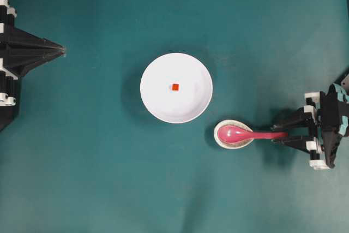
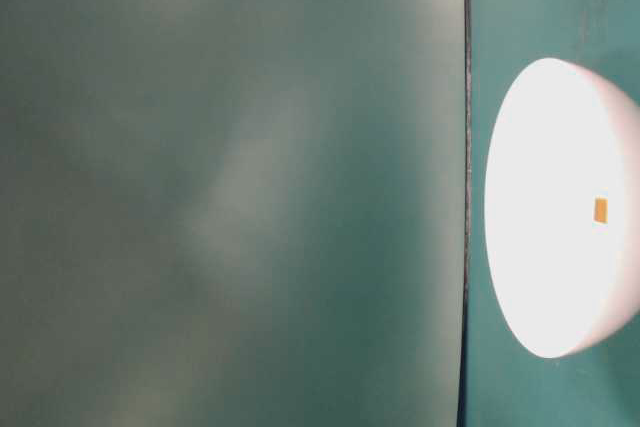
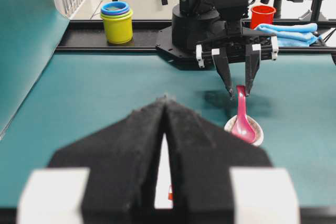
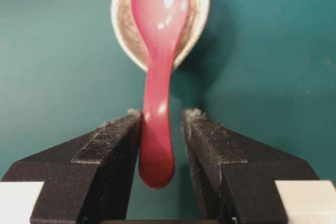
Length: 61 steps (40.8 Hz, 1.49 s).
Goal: Grip the spoon and scoop the red block from the bowl with right arm.
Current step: 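Close the right gripper on the pink spoon handle end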
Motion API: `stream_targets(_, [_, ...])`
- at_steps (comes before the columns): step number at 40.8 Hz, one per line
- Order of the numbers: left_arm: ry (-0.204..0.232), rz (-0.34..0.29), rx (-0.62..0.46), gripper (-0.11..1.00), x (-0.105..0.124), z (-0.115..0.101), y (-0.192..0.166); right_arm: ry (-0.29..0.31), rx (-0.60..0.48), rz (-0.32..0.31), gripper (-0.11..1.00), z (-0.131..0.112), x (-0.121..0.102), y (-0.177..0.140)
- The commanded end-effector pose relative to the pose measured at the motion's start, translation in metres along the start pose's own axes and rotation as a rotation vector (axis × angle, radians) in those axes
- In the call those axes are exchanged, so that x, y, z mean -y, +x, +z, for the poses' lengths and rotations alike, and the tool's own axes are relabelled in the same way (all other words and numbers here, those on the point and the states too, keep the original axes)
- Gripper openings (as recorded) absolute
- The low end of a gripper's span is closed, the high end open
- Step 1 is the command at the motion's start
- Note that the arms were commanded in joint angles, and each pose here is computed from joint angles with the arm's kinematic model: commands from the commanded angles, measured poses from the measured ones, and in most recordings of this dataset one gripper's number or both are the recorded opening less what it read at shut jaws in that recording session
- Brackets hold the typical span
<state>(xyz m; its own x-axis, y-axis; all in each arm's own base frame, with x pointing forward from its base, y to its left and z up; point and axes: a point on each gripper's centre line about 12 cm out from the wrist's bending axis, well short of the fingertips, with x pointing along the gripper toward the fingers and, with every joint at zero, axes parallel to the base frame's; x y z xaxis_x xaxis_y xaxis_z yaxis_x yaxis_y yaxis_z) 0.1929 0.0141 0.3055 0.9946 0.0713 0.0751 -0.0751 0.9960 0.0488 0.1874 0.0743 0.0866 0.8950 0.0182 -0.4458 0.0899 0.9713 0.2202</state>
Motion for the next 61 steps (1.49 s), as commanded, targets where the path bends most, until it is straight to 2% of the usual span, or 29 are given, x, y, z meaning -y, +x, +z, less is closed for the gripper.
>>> stream_targets(1, [0.002, 0.003, 0.017, 0.0, -0.0008, 0.0064, 0.002, 0.006, 0.007, 0.008, 0.45, 0.0014, -0.0031, 0.0009])
stream_targets(20, [-0.003, 0.005, 0.021, 0.0, -0.0012, 0.0078, 0.0013, -0.072, 0.061, -0.015, 0.45, -0.0045, -0.0023, 0.0084])
stream_targets(42, [-0.004, 0.005, 0.018, 0.0, -0.0012, 0.0073, 0.0016, -0.078, 0.06, -0.015, 0.43, -0.0053, -0.0007, 0.0069])
stream_targets(47, [-0.004, 0.005, 0.017, 0.0, -0.0011, 0.0066, 0.0015, -0.078, 0.061, -0.013, 0.39, -0.005, -0.0013, 0.0072])
stream_targets(55, [-0.006, 0.003, 0.012, 0.0, -0.0008, 0.0057, 0.0023, -0.08, 0.059, -0.013, 0.24, -0.0055, -0.0006, 0.0066])
stream_targets(61, [-0.01, 0.004, 0.012, 0.0, -0.0011, 0.0057, 0.0023, -0.089, 0.058, -0.011, 0.24, -0.0058, 0.0002, 0.0057])
